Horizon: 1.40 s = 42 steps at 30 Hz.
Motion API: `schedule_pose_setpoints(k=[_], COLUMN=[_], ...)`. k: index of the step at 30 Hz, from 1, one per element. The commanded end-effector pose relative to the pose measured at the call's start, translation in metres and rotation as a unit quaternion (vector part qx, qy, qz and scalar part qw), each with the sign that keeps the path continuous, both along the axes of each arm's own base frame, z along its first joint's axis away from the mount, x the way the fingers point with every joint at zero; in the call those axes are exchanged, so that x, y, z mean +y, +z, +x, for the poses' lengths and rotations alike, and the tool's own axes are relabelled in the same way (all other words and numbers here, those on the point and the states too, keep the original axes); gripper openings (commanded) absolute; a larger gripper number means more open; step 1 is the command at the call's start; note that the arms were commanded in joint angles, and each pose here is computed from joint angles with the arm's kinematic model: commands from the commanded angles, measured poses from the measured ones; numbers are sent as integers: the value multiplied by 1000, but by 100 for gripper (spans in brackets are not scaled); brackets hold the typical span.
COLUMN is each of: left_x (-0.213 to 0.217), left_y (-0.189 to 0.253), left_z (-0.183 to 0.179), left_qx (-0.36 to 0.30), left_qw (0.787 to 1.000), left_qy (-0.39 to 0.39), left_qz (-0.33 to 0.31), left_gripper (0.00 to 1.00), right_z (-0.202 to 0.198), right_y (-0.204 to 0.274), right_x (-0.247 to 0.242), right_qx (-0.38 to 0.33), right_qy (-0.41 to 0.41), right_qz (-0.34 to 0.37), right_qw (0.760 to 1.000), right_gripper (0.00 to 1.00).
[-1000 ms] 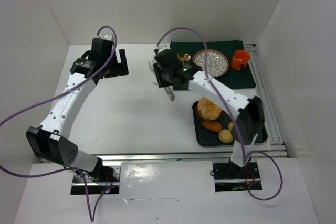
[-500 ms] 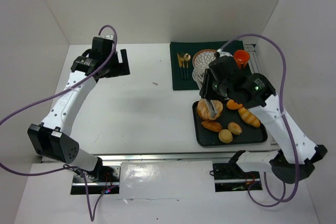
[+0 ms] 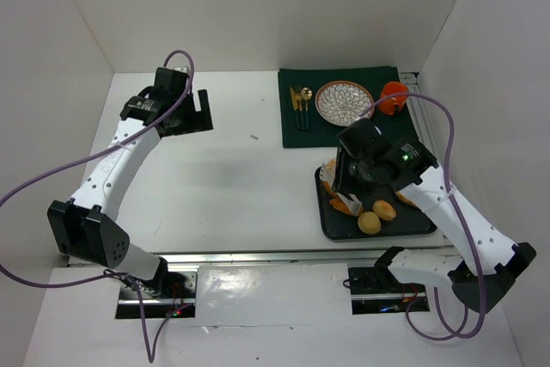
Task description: Place the bread
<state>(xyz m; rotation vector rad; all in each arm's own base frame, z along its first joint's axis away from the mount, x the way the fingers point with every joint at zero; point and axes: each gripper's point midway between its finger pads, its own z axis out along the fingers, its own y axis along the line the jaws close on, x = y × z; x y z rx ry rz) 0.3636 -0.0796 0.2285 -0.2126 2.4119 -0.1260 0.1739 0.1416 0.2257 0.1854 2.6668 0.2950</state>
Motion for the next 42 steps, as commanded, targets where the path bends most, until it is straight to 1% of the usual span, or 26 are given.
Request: schedule_pose_setpoints(k=[1, 2, 9, 11, 16, 21, 24, 27, 29, 30, 35, 38, 40, 42], left_x=[1, 3, 4, 4, 4, 6, 5, 5, 5, 5, 5, 6, 6, 6], left_y=[17, 17, 14, 10, 3, -3, -3, -3, -3, -6, -11, -11, -11, -11], left_z=[0, 0, 2, 1, 1, 3, 5, 5, 5, 4, 0, 0, 0, 0], left_qx=[-29, -29, -25, -21, -12, -1, -1, -1, -1, 4, 10, 9, 9, 9], left_qw=[999, 999, 1000, 1000, 1000, 1000, 1000, 1000, 1000, 1000, 1000, 1000, 1000, 1000], left_qy=[9, 12, 15, 15, 15, 18, 18, 18, 18, 18, 15, 18, 18, 18], left_qz=[-12, -9, -4, -3, -1, 6, 6, 6, 6, 7, 5, 8, 8, 8], left_gripper=[98, 98, 98, 98, 98, 98, 98, 98, 98, 98, 98, 98, 98, 98], right_z=[1, 3, 13, 15, 20, 20, 25, 28, 31, 28, 35, 38, 40, 42], right_y=[-1, 2, -3, -3, -7, -20, -21, -31, -33, -39, -45, -52, -49, -44], right_x=[-3, -4, -9, -12, -15, -16, -12, -10, -9, -8, -3, -4, -3, -1], right_qx=[6, -1, -2, -8, -6, 12, 8, 24, 19, 30, 26, 34, 30, 22], right_qy=[-17, -15, -25, -30, -39, -22, -7, -2, 4, 12, 25, 25, 29, 29], right_qz=[-3, -5, -32, -39, -53, -77, -75, -84, -83, -87, -80, -88, -87, -82], right_qw=[1000, 1000, 999, 999, 998, 997, 997, 996, 996, 996, 996, 995, 995, 996], right_gripper=[46, 48, 48, 50, 50, 51, 54, 54, 55, 55, 55, 55, 50, 41])
